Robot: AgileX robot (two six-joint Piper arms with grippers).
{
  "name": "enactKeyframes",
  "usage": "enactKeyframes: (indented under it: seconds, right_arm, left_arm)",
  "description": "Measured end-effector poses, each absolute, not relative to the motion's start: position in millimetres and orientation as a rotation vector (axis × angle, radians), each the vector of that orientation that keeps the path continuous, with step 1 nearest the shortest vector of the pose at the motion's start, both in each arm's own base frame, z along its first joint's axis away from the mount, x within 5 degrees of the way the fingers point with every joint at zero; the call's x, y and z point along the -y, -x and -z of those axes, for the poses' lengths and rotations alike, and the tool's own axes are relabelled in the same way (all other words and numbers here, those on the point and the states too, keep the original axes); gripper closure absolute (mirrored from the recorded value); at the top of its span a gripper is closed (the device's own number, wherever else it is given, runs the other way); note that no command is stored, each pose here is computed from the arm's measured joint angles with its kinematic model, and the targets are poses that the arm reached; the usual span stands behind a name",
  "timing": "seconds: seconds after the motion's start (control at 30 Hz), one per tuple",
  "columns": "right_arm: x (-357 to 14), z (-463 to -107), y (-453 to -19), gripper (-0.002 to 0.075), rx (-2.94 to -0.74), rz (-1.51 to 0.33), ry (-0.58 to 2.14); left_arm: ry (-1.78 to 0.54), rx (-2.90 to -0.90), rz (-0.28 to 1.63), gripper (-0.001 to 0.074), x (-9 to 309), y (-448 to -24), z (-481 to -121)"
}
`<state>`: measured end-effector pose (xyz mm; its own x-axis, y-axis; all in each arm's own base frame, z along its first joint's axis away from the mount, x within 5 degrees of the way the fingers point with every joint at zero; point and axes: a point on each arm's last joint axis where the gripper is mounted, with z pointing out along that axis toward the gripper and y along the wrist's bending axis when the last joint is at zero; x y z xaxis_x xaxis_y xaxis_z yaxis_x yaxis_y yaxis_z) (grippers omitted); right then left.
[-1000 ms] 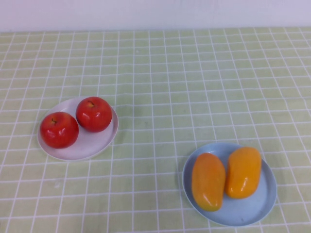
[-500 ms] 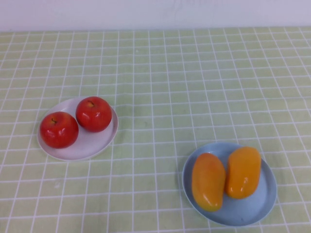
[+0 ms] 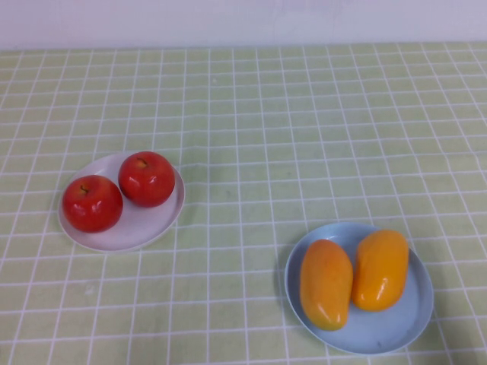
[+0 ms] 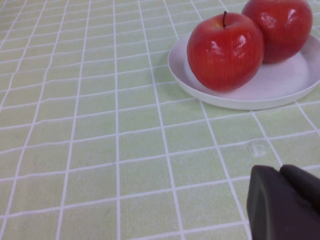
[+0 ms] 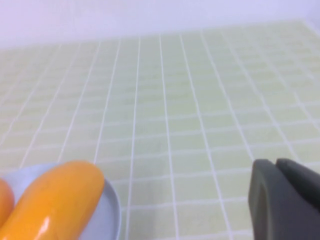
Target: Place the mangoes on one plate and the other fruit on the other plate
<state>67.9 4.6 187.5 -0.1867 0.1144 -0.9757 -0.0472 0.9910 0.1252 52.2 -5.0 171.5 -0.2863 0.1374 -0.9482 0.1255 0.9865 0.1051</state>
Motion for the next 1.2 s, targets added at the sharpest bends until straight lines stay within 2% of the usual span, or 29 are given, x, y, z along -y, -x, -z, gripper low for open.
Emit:
enactKeyframes:
  seconds: [0.2, 0.57, 0.93, 1.2]
  right_arm:
    - [-3, -190, -57, 0.0741, -1.675, -0.120, -0.039]
    - [-2, -188, -56, 0.0741, -1.691, -0.088, -0.016]
    - [-6, -175, -53, 0.0741, -1.830, -0.053, 0.114]
    - [-7, -175, -53, 0.0741, -1.836, -0.053, 0.120]
  left_arm:
    - [-0.191, -1.865, -0.012, 0.0733, 5, -52, -172]
    - [-0.190, -1.864, -0.012, 0.0733, 5, -52, -172]
    - [-0.190, -1.864, -0.012, 0.0733, 5, -52, -172]
    - [-0.190, -1.864, -0.012, 0.0733, 5, -52, -172]
